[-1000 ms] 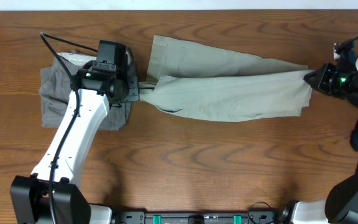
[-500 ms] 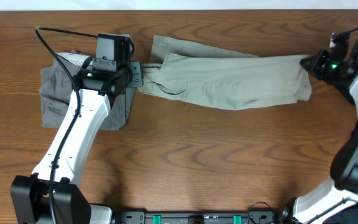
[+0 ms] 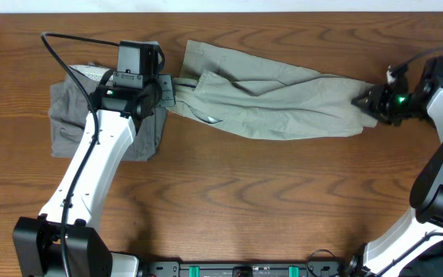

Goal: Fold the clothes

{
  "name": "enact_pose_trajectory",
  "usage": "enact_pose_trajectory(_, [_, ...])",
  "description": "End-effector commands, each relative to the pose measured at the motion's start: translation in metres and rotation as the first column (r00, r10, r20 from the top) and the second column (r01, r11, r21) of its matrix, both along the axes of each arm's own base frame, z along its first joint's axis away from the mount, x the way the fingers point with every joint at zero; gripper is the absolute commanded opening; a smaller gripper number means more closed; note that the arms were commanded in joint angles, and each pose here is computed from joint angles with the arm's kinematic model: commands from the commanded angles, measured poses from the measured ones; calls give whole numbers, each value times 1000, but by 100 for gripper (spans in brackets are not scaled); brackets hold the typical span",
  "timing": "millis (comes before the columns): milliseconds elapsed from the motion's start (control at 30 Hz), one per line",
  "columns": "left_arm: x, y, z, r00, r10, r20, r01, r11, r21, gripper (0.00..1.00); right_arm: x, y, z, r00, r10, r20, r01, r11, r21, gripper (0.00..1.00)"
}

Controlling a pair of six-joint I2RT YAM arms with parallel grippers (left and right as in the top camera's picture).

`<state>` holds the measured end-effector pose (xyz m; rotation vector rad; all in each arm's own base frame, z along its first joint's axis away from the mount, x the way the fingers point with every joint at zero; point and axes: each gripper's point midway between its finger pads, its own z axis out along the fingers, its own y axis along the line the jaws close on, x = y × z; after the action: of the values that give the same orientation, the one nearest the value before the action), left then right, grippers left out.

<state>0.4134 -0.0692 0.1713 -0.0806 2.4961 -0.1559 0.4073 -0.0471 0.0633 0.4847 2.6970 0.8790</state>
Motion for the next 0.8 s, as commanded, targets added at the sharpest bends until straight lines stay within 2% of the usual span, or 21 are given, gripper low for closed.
enact_pose_trajectory(0, [3,2,-1,1000,18,-2,-18,1000,-13,6,-11,7,1,995,99,5,-99,993,-69,41])
enact_pose_trajectory(67, [3,-1,-1,1000,9,-3,-9,1000,-25,5,-16,8,-5,994,100,-33,-103,990,-100,42])
enact_pose_trajectory(200, [2,-1,-2,1000,7,-8,-7,1000,-27,13,-26,20,-16,990,116,-77,-123,988,-94,48])
enact_pose_trajectory(267, [1,-1,-2,1000,7,-12,-7,1000,-26,15,-31,29,-23,987,133,-94,-142,986,-88,59])
enact_pose_trajectory(333, [1,-1,-2,1000,7,-12,-7,1000,-27,14,-37,40,-31,981,159,-110,-169,982,-87,66])
enact_pose_trajectory(400, [1,-1,-2,1000,7,-12,-7,1000,-27,15,-41,52,-38,977,180,-115,-190,978,-84,59])
enact_pose_trajectory(500, [0,-1,-3,1000,7,-15,-7,1000,-26,14,-36,67,-39,978,187,-93,-194,979,-65,25])
enact_pose_trajectory(600, [-1,-1,-4,1000,7,-24,-7,1000,-25,14,-20,83,-20,980,199,-3,-199,980,27,6])
enact_pose_trajectory(633, [-2,-1,-4,1000,7,-27,-8,1000,-24,15,-15,87,-12,981,193,23,-194,979,64,2])
enact_pose_trajectory(767, [-4,0,-6,999,7,-37,-7,1000,-22,15,4,90,24,977,167,133,-189,967,171,1])
